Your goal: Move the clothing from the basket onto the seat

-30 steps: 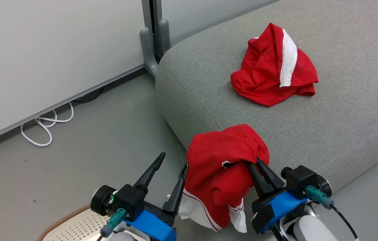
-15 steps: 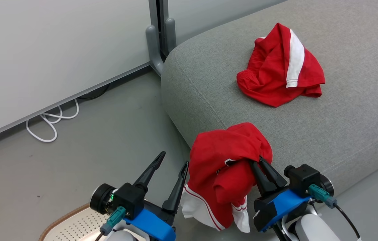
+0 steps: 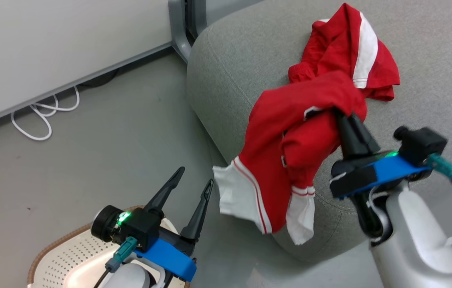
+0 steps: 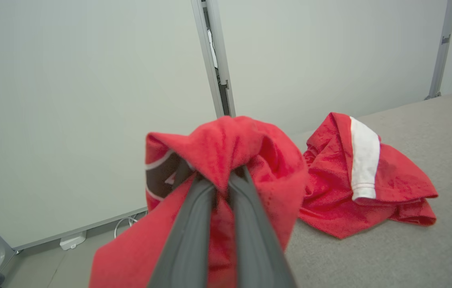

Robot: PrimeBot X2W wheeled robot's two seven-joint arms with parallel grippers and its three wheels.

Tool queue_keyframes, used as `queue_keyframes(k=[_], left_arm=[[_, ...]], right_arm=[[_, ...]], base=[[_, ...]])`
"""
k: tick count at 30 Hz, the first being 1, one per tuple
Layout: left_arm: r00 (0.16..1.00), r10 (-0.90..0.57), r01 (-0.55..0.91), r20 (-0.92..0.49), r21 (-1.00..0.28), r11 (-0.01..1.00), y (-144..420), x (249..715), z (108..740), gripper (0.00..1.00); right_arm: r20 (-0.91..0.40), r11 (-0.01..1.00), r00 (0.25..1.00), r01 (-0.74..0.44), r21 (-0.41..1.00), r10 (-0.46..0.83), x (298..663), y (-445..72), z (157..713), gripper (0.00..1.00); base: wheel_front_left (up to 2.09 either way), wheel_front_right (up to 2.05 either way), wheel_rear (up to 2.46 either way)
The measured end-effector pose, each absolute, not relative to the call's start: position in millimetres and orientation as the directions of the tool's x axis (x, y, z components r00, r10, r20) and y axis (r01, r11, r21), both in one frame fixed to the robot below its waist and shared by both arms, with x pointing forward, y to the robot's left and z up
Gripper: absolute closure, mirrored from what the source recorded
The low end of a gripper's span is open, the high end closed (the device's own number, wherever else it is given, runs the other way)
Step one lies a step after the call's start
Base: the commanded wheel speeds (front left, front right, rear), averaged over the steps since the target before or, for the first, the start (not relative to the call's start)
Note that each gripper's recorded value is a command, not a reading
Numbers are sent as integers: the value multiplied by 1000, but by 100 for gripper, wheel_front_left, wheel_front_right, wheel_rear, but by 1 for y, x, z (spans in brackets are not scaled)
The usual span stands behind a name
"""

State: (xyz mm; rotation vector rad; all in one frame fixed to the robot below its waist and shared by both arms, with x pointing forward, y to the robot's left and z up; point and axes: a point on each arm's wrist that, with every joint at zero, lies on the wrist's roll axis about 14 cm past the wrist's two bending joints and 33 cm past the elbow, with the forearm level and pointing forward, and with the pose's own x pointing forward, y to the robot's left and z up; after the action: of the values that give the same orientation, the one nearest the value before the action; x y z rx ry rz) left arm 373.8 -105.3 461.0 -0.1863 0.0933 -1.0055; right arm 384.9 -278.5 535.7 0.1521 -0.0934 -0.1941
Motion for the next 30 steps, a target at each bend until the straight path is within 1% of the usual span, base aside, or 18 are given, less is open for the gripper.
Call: queue_keyframes(k=[2, 6, 12, 16, 17, 22, 26, 30], left_arm=[[532, -847, 829, -2, -203, 521, -104, 380, 453, 0], [534, -845, 823, -21, -216, 525, -100, 394, 436, 0], [535, -844, 816, -48, -228, 530, -92, 415, 406, 0], [537, -842, 812, -54, -234, 534, -87, 427, 390, 0], [538, -841, 812, -54, -235, 535, -86, 431, 387, 0], [526, -847, 820, -74, -220, 528, -83, 445, 369, 0], [524, -847, 818, -89, -224, 530, -78, 452, 355, 0], [526, -844, 811, -106, -237, 535, -75, 455, 342, 0]], right_arm=[[115, 959, 967, 201, 199, -226, 398, -291, 552, 100], [175, 954, 949, 228, 195, -262, 427, -316, 584, 100], [223, 945, 920, 298, 133, -321, 460, -363, 621, 100], [259, 931, 896, 335, 143, -362, 483, -388, 643, 100], [262, 929, 892, 347, 124, -368, 488, -393, 646, 100], [305, 895, 844, 439, 76, -440, 503, -433, 667, 100], [315, 874, 825, 484, 36, -470, 516, -448, 664, 100], [237, 849, 823, 527, 22, -517, 523, -461, 621, 100]], base=[[0, 0, 0], [0, 0, 0], [0, 0, 0], [0, 0, 0], [0, 0, 0], [0, 0, 0], [0, 0, 0], [0, 0, 0]])
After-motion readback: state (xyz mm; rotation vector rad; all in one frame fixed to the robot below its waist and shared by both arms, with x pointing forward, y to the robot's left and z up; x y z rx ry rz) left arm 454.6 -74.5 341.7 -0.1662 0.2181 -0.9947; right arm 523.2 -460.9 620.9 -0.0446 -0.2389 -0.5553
